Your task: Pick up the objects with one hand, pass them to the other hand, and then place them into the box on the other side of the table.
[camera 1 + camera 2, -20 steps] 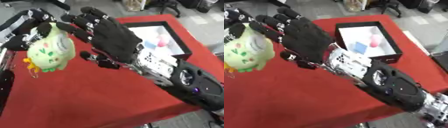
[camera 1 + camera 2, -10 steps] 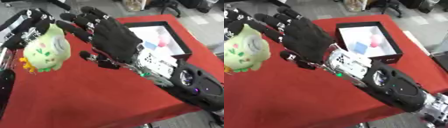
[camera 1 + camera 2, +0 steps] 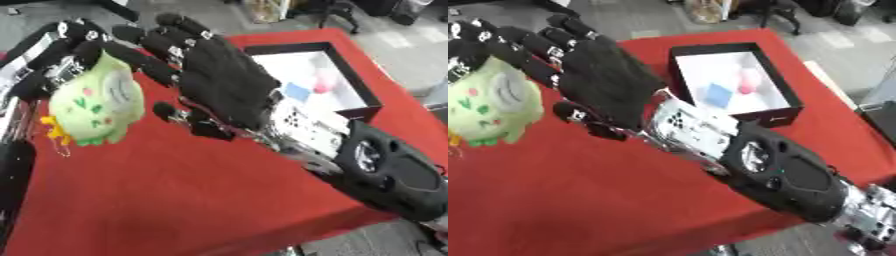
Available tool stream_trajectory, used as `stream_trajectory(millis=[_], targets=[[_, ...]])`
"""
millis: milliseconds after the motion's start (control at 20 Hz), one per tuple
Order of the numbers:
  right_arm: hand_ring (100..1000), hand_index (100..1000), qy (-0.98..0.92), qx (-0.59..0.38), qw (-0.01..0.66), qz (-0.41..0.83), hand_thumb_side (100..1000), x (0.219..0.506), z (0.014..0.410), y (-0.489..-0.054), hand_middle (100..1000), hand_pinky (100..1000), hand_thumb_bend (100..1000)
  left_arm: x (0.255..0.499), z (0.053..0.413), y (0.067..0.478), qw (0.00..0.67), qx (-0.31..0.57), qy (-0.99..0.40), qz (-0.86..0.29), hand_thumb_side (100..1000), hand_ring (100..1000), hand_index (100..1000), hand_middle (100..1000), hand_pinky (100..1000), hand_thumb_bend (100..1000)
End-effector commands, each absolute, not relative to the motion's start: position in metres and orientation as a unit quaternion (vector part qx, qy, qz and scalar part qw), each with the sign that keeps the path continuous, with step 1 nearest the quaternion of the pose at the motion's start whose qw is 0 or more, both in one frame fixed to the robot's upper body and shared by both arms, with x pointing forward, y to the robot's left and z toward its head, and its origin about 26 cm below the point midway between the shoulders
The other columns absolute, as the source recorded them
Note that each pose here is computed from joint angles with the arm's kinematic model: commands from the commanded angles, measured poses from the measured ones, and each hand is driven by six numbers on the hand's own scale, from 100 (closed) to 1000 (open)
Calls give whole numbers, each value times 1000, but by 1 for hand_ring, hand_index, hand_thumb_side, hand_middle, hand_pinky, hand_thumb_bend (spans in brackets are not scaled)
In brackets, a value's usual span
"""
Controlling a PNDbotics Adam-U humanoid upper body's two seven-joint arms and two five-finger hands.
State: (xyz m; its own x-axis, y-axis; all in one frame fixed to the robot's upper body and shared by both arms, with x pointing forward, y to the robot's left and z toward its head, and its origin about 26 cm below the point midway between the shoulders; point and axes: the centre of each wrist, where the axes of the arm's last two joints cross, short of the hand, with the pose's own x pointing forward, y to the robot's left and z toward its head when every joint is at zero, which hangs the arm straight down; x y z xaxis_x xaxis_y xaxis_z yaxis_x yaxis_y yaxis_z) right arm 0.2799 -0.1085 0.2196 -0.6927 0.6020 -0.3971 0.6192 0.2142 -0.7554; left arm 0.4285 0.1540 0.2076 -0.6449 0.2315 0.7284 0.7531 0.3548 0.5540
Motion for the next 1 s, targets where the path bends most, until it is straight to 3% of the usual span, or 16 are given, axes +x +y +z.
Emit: stream_trajectory(millis=[50,1000], targets=[[766,987,786,394,22,-477,100,277,228,-108,910,870,417,429,223,152,224,-311,-780,-495,520,304,379,218,606,100],[766,997,788,383,30,-481,100,273,222,-102,940,868,413,429,233,146,209,-315,-791,-482,549,306,380,220,606,100]])
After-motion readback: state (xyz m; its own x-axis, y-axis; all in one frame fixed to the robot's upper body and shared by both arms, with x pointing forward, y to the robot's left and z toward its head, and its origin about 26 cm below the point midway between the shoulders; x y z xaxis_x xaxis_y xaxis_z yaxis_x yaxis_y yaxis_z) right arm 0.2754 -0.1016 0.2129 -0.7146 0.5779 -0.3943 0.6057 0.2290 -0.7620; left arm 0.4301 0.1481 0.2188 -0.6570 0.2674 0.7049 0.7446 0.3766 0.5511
